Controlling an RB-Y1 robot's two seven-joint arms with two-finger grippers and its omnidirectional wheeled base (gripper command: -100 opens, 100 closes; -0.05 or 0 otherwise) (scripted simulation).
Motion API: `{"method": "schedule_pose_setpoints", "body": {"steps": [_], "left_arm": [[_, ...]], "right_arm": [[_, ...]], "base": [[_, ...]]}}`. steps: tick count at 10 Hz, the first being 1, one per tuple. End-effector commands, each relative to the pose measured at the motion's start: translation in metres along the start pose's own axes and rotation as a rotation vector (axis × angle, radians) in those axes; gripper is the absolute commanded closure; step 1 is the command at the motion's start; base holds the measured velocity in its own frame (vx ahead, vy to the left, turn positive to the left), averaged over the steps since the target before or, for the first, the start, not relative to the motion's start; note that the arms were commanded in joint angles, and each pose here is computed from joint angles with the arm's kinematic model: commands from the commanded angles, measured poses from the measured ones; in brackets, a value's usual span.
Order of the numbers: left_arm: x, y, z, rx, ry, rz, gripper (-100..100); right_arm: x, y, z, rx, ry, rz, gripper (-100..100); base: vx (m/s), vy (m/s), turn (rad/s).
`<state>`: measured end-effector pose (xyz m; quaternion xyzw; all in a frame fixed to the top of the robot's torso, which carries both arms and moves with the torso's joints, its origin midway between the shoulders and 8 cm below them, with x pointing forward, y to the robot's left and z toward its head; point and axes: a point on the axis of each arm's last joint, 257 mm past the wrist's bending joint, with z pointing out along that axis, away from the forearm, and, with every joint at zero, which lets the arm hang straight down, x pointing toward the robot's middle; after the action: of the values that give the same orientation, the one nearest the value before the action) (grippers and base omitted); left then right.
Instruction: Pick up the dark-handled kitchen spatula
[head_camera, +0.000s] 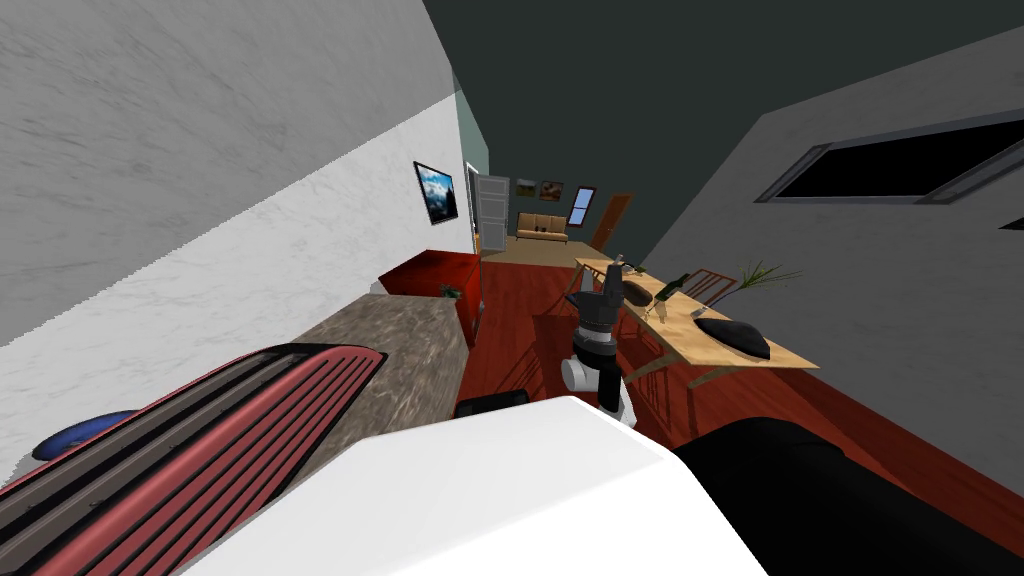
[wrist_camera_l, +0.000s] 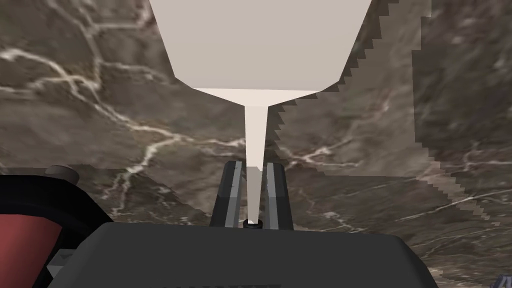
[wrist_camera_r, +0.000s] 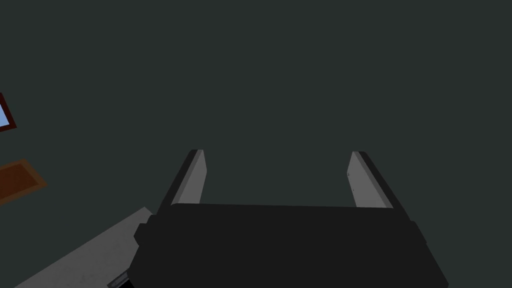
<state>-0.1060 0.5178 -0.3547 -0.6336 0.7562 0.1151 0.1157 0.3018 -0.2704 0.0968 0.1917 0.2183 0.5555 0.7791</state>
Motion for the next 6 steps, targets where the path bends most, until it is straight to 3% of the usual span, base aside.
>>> {"method": "schedule_pose_setpoints", "body": {"steps": [1,4,5,6], "left_arm": [[-0.001,-0.004,-0.008,0.005,-0.001,0.014,100],[-0.001,-0.009,-0.021,0.011,0.000,0.037,100],[-0.001,-0.007,-0.017,0.009,-0.001,0.031,100],[-0.001,-0.007,-0.018,0.009,-0.001,0.032,0]], "right_arm": [[0.000,0.000,0.000,0.000,0.000,0.000,0],[0.000,0.000,0.000,0.000,0.000,0.000,0],[0.000,0.000,0.000,0.000,0.000,0.000,0],[0.000,0.000,0.000,0.000,0.000,0.000,0]], "base": [[0.023,0.004,0.121],[0.031,0.004,0.095],[0.013,0.002,0.014],[0.000,0.000,0.000]]}}
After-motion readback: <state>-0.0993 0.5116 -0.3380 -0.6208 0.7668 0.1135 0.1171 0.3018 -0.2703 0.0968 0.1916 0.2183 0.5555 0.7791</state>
